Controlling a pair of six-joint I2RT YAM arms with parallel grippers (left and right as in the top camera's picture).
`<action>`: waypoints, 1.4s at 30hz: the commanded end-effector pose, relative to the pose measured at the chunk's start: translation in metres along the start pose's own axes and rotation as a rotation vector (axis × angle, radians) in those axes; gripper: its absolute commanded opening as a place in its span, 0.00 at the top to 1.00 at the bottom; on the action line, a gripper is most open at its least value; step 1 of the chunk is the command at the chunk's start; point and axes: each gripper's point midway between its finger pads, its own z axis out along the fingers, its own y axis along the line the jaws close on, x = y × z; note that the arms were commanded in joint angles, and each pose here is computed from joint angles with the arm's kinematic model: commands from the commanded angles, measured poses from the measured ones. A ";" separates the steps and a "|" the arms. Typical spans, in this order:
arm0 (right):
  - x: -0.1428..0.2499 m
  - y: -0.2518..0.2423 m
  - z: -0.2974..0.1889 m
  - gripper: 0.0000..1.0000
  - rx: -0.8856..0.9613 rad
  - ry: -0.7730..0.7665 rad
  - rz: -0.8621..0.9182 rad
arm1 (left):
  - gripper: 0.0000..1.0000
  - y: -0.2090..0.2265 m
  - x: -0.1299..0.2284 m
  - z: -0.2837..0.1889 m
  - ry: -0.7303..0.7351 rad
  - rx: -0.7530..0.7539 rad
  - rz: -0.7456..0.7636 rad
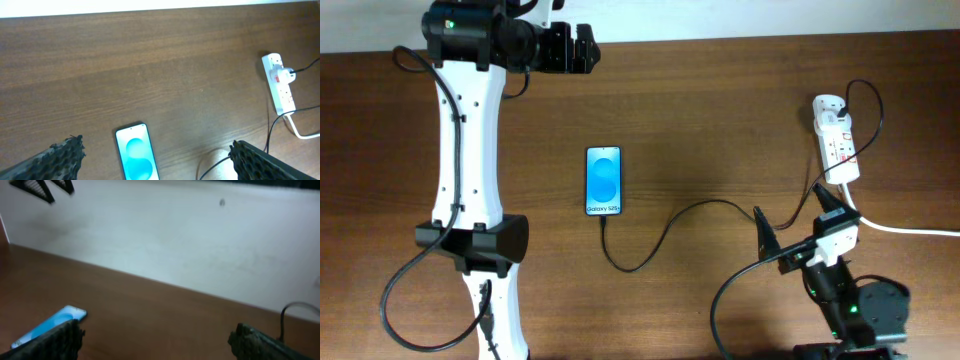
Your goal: Plug charger to phone and switch on socket
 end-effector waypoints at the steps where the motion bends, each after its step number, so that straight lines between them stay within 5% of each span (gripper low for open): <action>1: 0.035 -0.004 -0.001 0.02 0.049 -0.003 0.014 | 0.01 -0.002 -0.002 -0.003 -0.012 0.007 0.015; 12: 0.096 -0.014 -0.008 0.01 0.144 0.092 0.046 | 0.01 -0.002 -0.002 -0.003 -0.012 0.007 0.015; 33: 0.096 -0.013 -0.008 0.02 0.143 0.088 0.046 | 0.01 0.006 -0.004 -0.003 -0.018 -0.038 0.016; 39: 0.096 -0.013 -0.008 0.02 0.143 0.088 0.046 | 0.01 0.005 0.015 -0.002 0.032 -0.030 0.050; 42: 0.096 -0.013 -0.008 0.02 0.143 0.088 0.046 | 0.01 0.007 0.035 -0.001 -0.063 -0.027 0.083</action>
